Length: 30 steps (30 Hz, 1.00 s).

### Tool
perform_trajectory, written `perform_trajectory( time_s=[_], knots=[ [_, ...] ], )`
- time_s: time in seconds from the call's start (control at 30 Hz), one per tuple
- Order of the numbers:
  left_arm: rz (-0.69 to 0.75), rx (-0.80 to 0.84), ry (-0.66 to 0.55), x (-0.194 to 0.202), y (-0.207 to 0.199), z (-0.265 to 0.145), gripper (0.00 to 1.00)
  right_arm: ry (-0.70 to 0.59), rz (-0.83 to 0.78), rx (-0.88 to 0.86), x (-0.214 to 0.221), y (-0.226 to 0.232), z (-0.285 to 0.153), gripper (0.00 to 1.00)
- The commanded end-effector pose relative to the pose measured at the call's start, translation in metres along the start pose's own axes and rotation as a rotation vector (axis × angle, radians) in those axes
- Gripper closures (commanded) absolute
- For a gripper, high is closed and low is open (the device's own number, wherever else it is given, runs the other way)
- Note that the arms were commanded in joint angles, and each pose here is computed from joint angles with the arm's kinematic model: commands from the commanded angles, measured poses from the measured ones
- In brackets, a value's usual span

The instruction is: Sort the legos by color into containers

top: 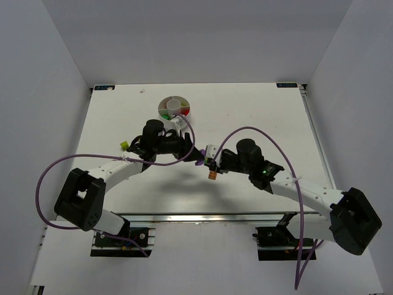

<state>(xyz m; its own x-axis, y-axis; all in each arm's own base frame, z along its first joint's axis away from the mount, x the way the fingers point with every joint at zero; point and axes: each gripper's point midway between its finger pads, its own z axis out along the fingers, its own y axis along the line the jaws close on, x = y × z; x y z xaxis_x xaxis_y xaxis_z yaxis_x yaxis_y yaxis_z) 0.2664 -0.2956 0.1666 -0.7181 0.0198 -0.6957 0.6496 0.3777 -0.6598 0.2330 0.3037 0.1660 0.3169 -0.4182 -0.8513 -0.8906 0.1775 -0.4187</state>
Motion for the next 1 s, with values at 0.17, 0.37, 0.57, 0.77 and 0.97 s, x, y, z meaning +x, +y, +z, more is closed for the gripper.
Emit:
perform_trajectory(
  time_s=[0.17,0.37,0.57,0.77,0.97],
  knots=[
    [0.025,0.049,0.007,-0.002,-0.01,0.001,0.36,-0.074,-0.019,0.03,-0.018,-0.009,-0.002,1.0],
    [0.017,0.1,0.006,-0.002,-0.019,0.001,0.52,-0.078,-0.022,0.031,-0.019,-0.008,-0.003,1.0],
    [0.028,0.133,0.003,-0.004,-0.026,0.0,0.77,-0.078,-0.022,0.035,-0.019,-0.009,-0.003,1.0],
    [0.052,0.128,-0.045,-0.02,-0.025,-0.01,0.95,-0.09,-0.017,0.036,-0.021,-0.011,-0.008,1.0],
    [0.067,0.087,-0.175,-0.051,-0.012,-0.032,1.0,-0.101,-0.003,0.047,-0.021,-0.017,-0.014,1.0]
  ],
)
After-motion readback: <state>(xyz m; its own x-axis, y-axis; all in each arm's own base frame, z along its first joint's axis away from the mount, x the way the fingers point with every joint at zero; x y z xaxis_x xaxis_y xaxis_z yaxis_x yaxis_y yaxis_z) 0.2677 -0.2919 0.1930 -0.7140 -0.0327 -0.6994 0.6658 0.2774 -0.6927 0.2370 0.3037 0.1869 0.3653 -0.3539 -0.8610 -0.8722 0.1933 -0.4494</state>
